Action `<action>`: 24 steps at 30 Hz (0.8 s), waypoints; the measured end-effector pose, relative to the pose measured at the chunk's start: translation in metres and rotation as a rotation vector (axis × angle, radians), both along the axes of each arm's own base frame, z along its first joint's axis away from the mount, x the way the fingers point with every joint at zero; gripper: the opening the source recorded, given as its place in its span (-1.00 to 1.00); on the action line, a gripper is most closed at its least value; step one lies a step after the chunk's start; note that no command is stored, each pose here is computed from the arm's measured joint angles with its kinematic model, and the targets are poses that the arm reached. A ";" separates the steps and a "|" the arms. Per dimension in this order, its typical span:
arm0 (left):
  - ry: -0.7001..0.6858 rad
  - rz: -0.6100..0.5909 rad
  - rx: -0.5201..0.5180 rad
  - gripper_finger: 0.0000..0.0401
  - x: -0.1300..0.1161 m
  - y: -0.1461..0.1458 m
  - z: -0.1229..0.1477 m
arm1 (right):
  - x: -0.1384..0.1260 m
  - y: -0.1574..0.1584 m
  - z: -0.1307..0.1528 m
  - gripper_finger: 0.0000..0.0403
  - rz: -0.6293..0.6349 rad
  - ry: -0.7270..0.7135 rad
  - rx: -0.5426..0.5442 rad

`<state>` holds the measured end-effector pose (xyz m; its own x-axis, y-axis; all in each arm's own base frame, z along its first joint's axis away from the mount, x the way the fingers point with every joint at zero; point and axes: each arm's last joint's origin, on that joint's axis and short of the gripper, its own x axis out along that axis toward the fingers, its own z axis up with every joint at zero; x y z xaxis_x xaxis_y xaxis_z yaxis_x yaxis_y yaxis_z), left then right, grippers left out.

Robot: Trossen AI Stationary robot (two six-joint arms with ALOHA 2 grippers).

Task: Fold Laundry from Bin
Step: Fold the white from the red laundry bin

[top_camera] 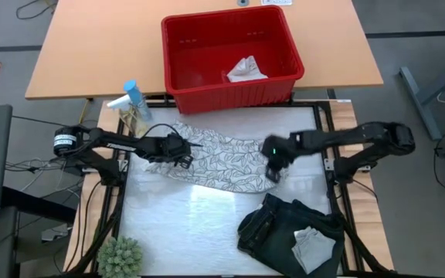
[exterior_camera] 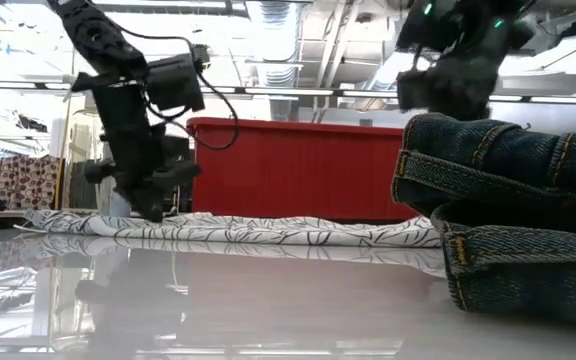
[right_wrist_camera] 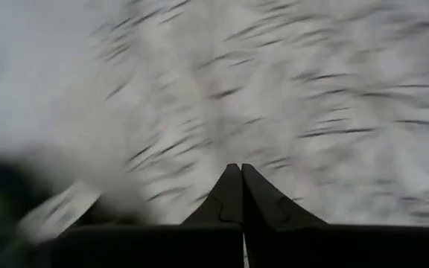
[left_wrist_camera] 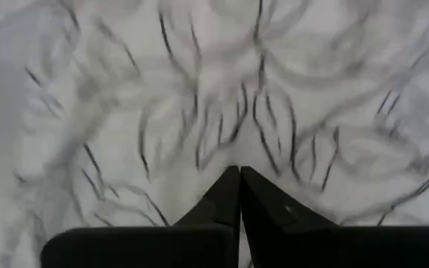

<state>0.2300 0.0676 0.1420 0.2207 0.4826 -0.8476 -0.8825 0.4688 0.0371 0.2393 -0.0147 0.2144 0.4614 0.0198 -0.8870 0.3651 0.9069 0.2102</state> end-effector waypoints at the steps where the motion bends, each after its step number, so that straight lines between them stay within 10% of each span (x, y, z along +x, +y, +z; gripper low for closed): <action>1: -0.019 0.003 0.019 -1.00 0.002 0.003 0.006 | 0.000 0.009 0.000 -0.87 0.028 0.003 0.004; 10: -0.400 -0.251 -0.017 -1.00 0.037 -0.003 0.044 | -0.005 0.056 -0.010 -0.38 -0.031 0.094 -0.001; 24: -0.330 -0.396 -0.068 -1.00 0.069 -0.024 -0.010 | -0.008 0.073 -0.039 -0.20 -0.090 0.310 -0.039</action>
